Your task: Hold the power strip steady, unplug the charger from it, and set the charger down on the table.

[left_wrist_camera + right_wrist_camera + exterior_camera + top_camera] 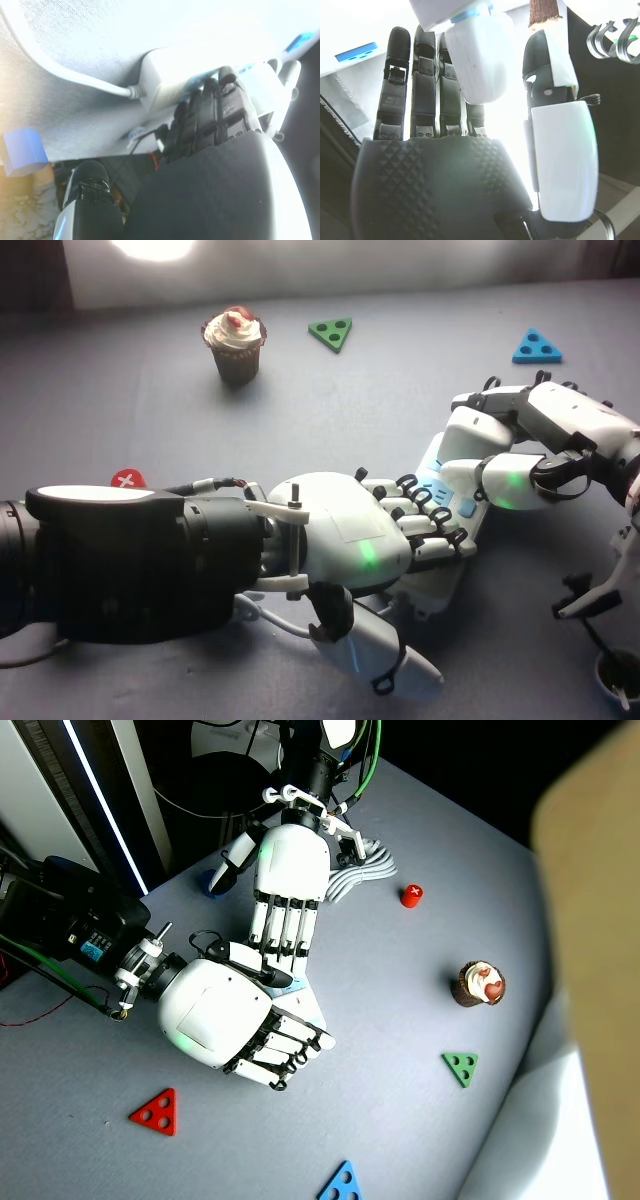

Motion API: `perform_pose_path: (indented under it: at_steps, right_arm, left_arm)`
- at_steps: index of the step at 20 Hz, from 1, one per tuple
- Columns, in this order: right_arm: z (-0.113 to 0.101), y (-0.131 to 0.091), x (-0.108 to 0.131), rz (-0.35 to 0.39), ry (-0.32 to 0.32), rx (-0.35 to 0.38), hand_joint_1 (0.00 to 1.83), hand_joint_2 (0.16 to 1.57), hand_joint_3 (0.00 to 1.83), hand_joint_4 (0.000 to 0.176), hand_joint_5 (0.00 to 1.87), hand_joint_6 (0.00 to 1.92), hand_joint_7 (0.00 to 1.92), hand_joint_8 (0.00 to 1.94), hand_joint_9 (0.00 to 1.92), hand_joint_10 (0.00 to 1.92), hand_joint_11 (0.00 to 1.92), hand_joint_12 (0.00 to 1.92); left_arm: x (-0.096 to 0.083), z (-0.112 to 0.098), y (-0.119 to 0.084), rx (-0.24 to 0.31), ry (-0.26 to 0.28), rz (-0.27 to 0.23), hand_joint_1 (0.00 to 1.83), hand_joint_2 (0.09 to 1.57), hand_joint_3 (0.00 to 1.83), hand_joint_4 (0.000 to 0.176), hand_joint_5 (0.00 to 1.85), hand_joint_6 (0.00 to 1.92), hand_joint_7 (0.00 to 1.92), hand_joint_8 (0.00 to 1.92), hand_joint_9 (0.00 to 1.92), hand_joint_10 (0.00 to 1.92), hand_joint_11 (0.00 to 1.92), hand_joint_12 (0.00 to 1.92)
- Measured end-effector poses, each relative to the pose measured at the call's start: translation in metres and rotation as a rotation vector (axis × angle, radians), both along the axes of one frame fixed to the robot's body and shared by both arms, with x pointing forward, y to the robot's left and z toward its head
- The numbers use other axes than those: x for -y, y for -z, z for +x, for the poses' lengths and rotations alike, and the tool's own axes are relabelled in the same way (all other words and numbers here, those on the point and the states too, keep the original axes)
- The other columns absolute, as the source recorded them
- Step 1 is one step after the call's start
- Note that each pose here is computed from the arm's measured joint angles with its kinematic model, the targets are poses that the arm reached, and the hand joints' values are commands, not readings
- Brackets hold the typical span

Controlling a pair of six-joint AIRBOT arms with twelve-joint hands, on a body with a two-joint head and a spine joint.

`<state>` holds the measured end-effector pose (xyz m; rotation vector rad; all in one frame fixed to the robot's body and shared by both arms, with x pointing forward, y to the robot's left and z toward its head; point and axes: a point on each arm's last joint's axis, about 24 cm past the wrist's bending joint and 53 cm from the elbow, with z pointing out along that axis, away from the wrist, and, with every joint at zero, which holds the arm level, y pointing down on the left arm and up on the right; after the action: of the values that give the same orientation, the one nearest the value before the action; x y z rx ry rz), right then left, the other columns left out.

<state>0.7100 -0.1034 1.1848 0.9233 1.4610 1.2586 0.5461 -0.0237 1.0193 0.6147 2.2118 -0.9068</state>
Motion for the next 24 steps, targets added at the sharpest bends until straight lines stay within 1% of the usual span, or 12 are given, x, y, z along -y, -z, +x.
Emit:
perform_pose_path:
  at_steps: [1,2,3,4,5,6,8,10,11,15,20,24]
  right_arm:
    - [0.0,-0.001,0.001,0.002,0.003,0.002,1.2,1.09,0.0,0.0,0.95,0.78,1.07,0.59,1.07,0.05,0.61,0.91]
    - [0.0,-0.002,0.001,-0.002,0.004,0.011,1.2,1.09,0.0,0.0,0.95,0.78,1.07,0.59,1.07,0.05,0.61,0.91]
    - [0.002,-0.005,0.006,0.0,0.02,0.021,1.23,1.08,0.0,0.0,0.98,0.87,1.11,0.77,1.21,0.08,0.68,1.01]
    - [0.004,-0.007,0.012,-0.004,0.034,0.03,1.27,1.07,0.0,0.0,1.03,0.81,1.17,0.73,1.07,0.65,0.69,1.11]
    - [0.004,-0.009,0.013,-0.003,0.037,0.037,1.25,1.08,0.0,0.0,1.01,0.84,1.15,0.79,1.11,0.48,0.68,1.12]
    - [0.005,-0.009,0.014,-0.001,0.042,0.039,1.25,1.07,0.0,0.0,1.01,0.84,1.16,0.77,1.16,0.36,0.7,1.09]
    - [0.005,-0.009,0.014,-0.002,0.044,0.039,1.25,1.07,0.0,0.0,1.01,0.86,1.17,0.75,1.22,0.23,0.69,1.11]
    - [0.005,-0.009,0.014,-0.002,0.044,0.039,1.25,1.07,0.0,0.0,1.01,0.86,1.16,0.78,1.23,0.2,0.7,1.12]
    - [0.005,-0.01,0.014,-0.002,0.044,0.04,1.25,1.08,0.0,0.0,0.98,0.9,1.15,0.79,1.23,0.18,0.68,1.14]
    - [0.005,-0.012,0.015,-0.007,0.041,0.047,1.25,1.07,0.0,0.0,1.0,0.86,1.19,0.72,1.27,0.14,0.71,1.09]
    - [0.005,-0.015,0.014,-0.007,0.037,0.051,1.25,1.08,0.0,0.0,0.98,0.91,1.17,0.75,1.27,0.09,0.67,1.13]
    - [0.005,-0.021,0.014,-0.014,0.028,0.078,1.25,1.07,0.0,0.0,0.99,0.87,1.17,0.77,1.28,0.09,0.68,1.11]
  left_arm:
    - [0.0,0.0,0.0,0.0,0.0,0.0,0.0,1.07,0.0,0.0,0.05,0.0,0.07,0.0,0.07,0.0,0.05,0.12]
    - [0.0,0.0,0.0,0.0,0.0,0.0,0.0,1.07,0.0,0.0,0.05,0.0,0.07,0.0,0.07,0.0,0.05,0.12]
    - [0.001,-0.001,0.0,0.0,0.003,-0.001,0.0,1.07,0.0,0.0,0.05,0.0,0.08,0.0,0.07,0.0,0.05,0.12]
    - [0.002,-0.001,0.0,-0.002,0.004,-0.002,0.0,1.06,0.0,0.0,0.07,0.01,0.09,0.0,0.08,0.0,0.05,0.12]
    - [0.002,-0.001,0.0,-0.001,0.004,-0.002,0.0,1.06,0.0,0.0,0.06,0.01,0.09,0.0,0.08,0.0,0.06,0.13]
    - [0.002,-0.001,0.0,-0.002,0.004,-0.002,0.0,1.07,0.0,0.0,0.05,0.0,0.07,0.0,0.07,0.0,0.05,0.12]
    - [0.002,-0.001,0.0,-0.001,0.004,-0.001,0.0,1.07,0.0,0.0,0.05,0.0,0.08,0.0,0.08,0.01,0.05,0.13]
    - [0.002,-0.001,0.0,-0.001,0.003,-0.002,0.0,1.06,0.0,0.0,0.05,0.01,0.08,0.01,0.08,0.01,0.05,0.13]
    - [0.002,-0.001,0.0,-0.001,0.003,-0.002,0.0,1.06,0.0,0.0,0.04,0.0,0.07,0.0,0.07,0.0,0.04,0.12]
    - [0.002,0.0,0.0,0.002,0.005,-0.002,0.0,1.07,0.0,0.0,0.06,0.01,0.09,0.01,0.09,0.01,0.06,0.13]
    - [0.002,0.0,0.0,0.002,0.005,-0.002,0.0,1.07,0.0,0.0,0.06,0.01,0.1,0.01,0.1,0.01,0.06,0.13]
    - [0.002,0.0,0.0,0.002,0.005,-0.002,0.0,1.06,0.0,0.0,0.07,0.01,0.11,0.01,0.11,0.01,0.08,0.14]
